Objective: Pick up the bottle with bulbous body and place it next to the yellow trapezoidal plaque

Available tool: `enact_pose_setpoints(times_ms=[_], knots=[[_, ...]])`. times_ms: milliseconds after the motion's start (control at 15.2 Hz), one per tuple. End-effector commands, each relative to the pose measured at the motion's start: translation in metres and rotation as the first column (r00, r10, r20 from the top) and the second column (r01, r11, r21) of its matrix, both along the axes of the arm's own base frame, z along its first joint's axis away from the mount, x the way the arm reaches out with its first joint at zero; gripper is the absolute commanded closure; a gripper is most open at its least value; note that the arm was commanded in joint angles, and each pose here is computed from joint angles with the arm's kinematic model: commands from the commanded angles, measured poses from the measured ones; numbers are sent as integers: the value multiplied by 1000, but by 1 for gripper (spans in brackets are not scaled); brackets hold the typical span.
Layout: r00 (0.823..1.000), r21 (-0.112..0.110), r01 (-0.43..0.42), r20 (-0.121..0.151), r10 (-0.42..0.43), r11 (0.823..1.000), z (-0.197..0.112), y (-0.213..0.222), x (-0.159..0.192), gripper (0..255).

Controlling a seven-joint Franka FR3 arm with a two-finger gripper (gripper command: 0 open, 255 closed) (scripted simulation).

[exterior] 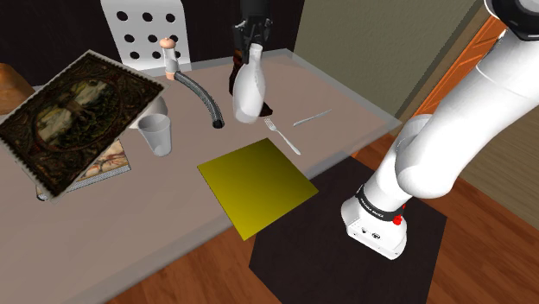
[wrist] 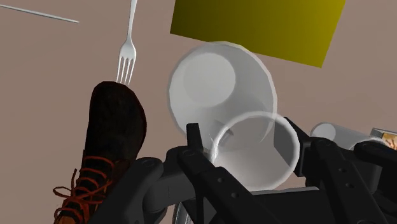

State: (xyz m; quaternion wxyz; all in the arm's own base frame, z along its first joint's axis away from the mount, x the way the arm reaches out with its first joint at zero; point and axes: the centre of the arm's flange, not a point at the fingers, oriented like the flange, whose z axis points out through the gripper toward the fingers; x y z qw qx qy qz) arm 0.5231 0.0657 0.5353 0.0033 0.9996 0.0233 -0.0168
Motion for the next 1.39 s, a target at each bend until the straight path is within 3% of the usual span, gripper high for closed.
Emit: enact_pose_setpoints(times_ms=[0,1122,1320], knots=[[1000,0,0,1,0,1000,-10,0,0,255],[1000,0,0,1,0,1000,-103,0,0,255],[1000,0,0,1,0,1000,-103,0,0,255]])
